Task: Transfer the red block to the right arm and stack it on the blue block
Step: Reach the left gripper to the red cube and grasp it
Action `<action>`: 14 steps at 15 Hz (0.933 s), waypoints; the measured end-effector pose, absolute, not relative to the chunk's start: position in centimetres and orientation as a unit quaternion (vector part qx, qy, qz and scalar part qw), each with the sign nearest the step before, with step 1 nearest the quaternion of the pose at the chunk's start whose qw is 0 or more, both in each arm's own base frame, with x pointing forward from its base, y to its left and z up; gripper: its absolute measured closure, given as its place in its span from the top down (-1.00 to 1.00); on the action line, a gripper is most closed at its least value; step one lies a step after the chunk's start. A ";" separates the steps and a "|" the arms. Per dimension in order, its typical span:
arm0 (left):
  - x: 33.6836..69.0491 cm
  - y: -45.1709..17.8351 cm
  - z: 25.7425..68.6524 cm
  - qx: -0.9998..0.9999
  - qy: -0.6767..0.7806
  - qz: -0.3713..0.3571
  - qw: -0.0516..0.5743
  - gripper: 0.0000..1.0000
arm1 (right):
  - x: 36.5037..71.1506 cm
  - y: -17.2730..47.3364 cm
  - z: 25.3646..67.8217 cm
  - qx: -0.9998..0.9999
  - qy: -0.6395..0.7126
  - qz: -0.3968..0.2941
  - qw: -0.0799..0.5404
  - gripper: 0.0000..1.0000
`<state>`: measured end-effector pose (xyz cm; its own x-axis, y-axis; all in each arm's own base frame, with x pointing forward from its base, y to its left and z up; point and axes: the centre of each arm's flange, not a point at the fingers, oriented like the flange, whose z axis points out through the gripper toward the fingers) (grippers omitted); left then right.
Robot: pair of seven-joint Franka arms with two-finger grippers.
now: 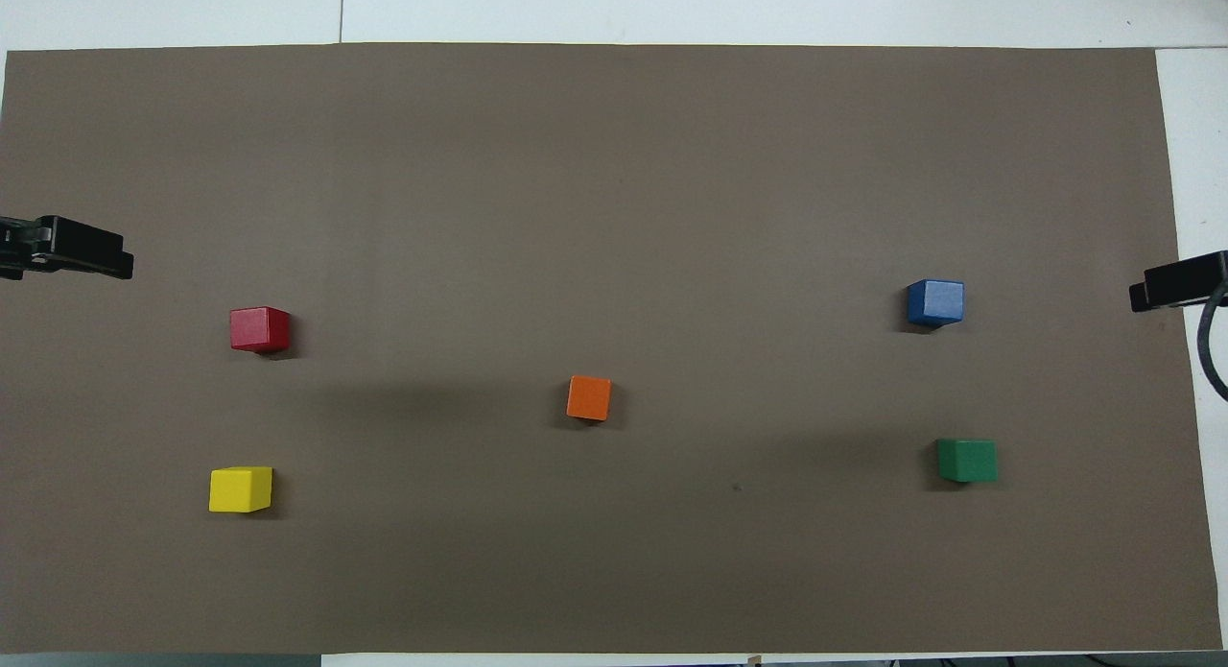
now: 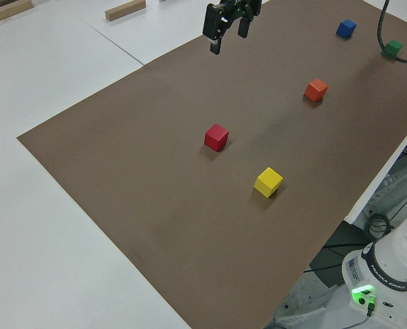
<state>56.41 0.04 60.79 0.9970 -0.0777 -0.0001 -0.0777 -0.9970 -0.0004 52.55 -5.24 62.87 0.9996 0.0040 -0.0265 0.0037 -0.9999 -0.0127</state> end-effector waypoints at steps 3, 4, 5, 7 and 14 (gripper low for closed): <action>56.4 0.0 60.8 -0.999 0.039 -0.001 0.000 1.00 | 52.6 -5.2 62.9 -1.000 -0.002 0.013 0.006 1.00; 56.4 0.0 60.8 -0.999 0.040 -0.002 0.000 1.00 | 52.6 -5.2 62.9 -1.000 -0.002 0.013 0.006 1.00; 56.5 0.0 60.7 -0.999 0.040 -0.004 0.000 1.00 | 52.6 -5.2 62.9 -1.000 -0.002 0.013 0.006 1.00; 56.8 0.2 59.2 -0.999 0.039 -0.012 0.001 1.00 | 52.6 -5.2 62.9 -1.000 -0.002 0.013 0.006 1.00; 56.6 1.3 44.7 -1.000 0.020 -0.021 0.002 1.00 | 52.1 -4.4 60.4 -0.998 -0.001 0.031 0.046 1.00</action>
<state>56.62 1.30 44.67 0.9983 -0.0410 0.0411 -0.0408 -0.9992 -0.0039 52.07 -4.39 60.37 0.9980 0.0051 -0.0626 -0.0007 -0.9957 -0.0924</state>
